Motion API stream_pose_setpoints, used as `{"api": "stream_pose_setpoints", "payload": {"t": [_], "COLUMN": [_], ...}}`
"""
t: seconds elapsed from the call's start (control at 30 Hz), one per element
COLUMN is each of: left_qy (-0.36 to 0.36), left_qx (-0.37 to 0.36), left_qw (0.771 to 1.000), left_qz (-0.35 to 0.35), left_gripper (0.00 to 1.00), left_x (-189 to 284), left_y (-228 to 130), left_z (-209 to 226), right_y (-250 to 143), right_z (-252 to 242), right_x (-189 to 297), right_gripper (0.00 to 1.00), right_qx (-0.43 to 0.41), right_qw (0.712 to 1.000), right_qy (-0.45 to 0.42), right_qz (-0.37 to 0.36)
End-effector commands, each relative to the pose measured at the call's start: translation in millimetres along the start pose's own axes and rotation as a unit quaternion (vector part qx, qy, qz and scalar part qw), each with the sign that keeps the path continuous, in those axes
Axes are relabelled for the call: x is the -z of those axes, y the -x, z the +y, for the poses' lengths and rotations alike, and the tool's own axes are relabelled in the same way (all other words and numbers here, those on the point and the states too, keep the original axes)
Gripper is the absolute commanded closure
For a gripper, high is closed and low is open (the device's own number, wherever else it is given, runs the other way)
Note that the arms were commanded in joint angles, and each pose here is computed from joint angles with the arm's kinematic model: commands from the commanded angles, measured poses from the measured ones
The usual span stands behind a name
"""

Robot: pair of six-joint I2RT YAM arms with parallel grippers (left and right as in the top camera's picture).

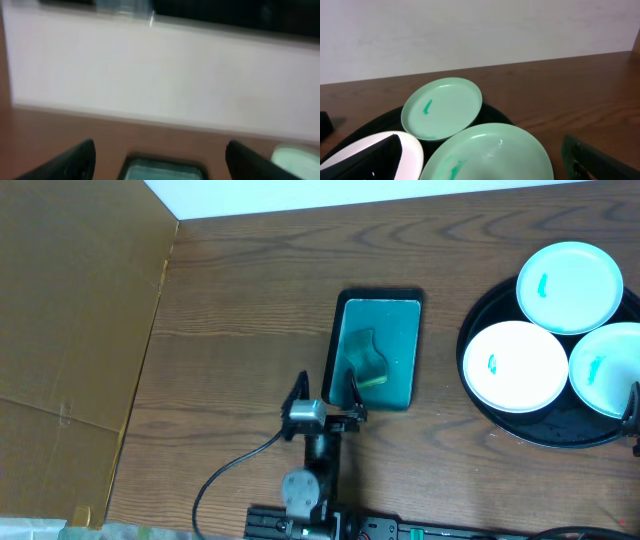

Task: Clean dirty plates on tray and stack at the side
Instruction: 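Reach the left gripper down into the teal tray and grasp the sponge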

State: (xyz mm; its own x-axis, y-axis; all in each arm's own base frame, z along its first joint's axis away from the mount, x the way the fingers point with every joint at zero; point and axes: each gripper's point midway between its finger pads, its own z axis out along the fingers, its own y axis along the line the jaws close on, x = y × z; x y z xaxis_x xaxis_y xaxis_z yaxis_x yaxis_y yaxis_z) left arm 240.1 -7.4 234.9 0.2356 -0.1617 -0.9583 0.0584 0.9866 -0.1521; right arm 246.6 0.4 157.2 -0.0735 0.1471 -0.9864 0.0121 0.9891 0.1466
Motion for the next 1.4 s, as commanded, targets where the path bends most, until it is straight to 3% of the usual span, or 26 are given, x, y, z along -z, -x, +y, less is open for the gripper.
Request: {"api": "stream_pose_setpoints", "payload": {"t": [0.0,0.13,0.23,0.33,0.43,0.57,0.73,0.87,1.03,1.13,1.37], "left_qy": [-0.034,-0.063,-0.061,-0.051,-0.043,-0.067,-0.169,-0.144,0.052,0.136,0.099], "left_qx": [0.006,-0.003,-0.028,-0.064,-0.068,-0.061,0.005,0.042,0.071,0.066,0.107], "left_qw": [0.997,0.986,0.982,0.983,0.994,0.988,0.922,0.902,0.871,0.825,0.756], "left_qz": [-0.065,-0.155,-0.179,-0.164,-0.079,0.123,0.349,0.406,0.483,0.544,0.638], "left_gripper": [0.17,0.17,0.17,0.17,0.17,0.17,0.17,0.17,0.17,0.17,0.17], "left_x": [2.8,12.6,12.8,-0.4,-36.5,-90.0,-108.1,-125.2,-132.2,-123.3,-109.6], "left_y": [31.9,78.1,103.1,122.9,129.7,97.6,27.6,-9.2,-43.8,-60.5,-112.5], "left_z": [-12.8,-25.1,-28.8,-31.4,-33.1,-44.1,-79.6,-73.2,-17.9,4.7,-13.8], "right_y": [0.0,0.1,0.0,0.1,0.1,0.1,0.1,0.1,0.0,0.1,0.0], "right_z": [-3.2,-3.2,-3.2,-3.2,-3.2,-3.2,-3.2,-3.2,-3.2,-3.2,-3.2], "right_x": [0.3,0.3,0.3,0.3,0.3,0.3,0.3,0.3,0.3,0.3,0.3], "right_gripper": [0.01,0.01,0.01,0.01,0.01,0.01,0.01,0.01,0.01,0.01,0.01], "right_qx": [0.004,0.004,0.004,0.004,0.004,0.004,0.004,0.004,0.004,0.004,0.004], "right_qw": [1.000,1.000,1.000,1.000,1.000,1.000,1.000,1.000,1.000,1.000,1.000], "right_qy": [-0.008,-0.008,-0.008,-0.008,-0.008,-0.008,-0.008,-0.008,-0.008,-0.008,-0.008], "right_qz": [-0.001,-0.001,-0.001,-0.001,-0.001,-0.001,-0.001,-0.001,-0.001,-0.001,-0.001]}}
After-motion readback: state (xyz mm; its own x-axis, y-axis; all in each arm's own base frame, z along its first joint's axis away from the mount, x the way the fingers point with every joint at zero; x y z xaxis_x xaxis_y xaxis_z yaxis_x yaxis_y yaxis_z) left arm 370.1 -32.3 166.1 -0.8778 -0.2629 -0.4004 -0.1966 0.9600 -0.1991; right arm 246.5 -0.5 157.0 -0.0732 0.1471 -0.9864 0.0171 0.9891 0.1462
